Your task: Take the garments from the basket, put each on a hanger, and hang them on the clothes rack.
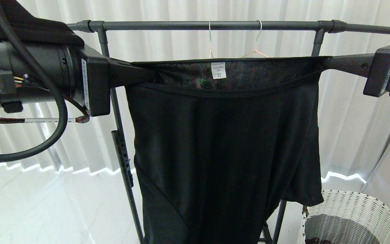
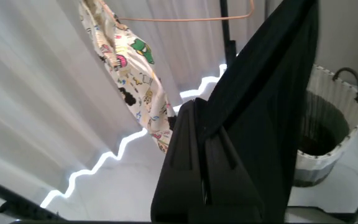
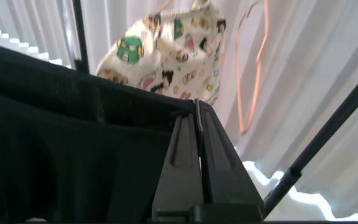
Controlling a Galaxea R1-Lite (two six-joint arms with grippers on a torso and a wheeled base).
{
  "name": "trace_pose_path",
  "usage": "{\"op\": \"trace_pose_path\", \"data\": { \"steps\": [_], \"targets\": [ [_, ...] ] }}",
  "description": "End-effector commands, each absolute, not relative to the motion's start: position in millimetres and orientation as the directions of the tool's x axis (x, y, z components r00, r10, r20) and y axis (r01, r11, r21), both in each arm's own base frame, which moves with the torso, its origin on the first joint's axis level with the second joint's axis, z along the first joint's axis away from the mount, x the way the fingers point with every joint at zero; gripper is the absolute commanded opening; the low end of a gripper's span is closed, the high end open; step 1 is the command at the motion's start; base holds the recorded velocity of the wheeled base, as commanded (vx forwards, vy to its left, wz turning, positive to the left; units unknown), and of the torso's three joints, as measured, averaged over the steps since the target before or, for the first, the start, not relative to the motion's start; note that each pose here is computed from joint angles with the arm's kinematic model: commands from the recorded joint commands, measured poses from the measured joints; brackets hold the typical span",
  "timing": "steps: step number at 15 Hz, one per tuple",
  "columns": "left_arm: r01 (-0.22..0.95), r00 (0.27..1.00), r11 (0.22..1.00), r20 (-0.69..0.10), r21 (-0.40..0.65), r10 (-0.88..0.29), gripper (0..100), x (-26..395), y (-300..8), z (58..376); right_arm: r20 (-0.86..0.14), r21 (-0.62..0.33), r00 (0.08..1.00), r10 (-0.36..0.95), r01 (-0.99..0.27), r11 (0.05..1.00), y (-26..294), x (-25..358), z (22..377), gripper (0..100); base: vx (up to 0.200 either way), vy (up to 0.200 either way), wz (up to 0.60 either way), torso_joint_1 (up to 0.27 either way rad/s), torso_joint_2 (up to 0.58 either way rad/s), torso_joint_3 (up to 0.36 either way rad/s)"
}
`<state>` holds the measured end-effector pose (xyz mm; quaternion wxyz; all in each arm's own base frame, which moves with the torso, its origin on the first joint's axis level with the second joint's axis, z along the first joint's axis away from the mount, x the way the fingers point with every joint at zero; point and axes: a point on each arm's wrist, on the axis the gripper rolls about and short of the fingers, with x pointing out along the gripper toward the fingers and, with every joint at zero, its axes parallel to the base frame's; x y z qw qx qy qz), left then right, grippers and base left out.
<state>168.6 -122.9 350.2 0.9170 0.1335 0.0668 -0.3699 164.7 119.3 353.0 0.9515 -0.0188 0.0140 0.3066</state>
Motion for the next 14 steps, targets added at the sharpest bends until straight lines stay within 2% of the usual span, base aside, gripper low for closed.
{"op": "trace_pose_path", "data": {
  "steps": [1,5,8,11,14],
  "targets": [
    [0.681,0.732,0.704,-0.216,0.201,-0.646,0,166,-121,351,-0.028,-0.048,0.812,0.583,-0.584,0.811,119,165,356,0,0.000,0.000,0.00,0.000,0.00,0.000],
    [0.668,0.745,0.705,-0.212,0.239,-0.633,0,161,-117,350,-0.028,-0.096,0.805,0.593,-0.593,0.800,117,162,357,0,0.000,0.000,0.00,0.000,0.00,0.000],
    [0.640,0.768,0.717,-0.220,0.277,-0.601,0,156,-112,346,-0.057,-0.096,0.805,0.591,-0.594,0.799,110,152,354,0,0.000,0.000,0.00,0.000,0.00,0.000],
    [0.624,0.781,0.728,-0.192,0.284,-0.595,0,158,-114,347,-0.125,-0.086,0.757,0.642,-0.652,0.753,92,124,345,0,0.000,0.000,0.00,0.000,0.00,0.000],
    [0.636,0.770,0.718,-0.181,0.283,-0.611,0,179,-134,341,-0.162,-0.076,0.720,0.675,-0.691,0.719,74,97,343,0,0.000,0.000,0.00,0.000,0.00,0.000]
  ]
}}
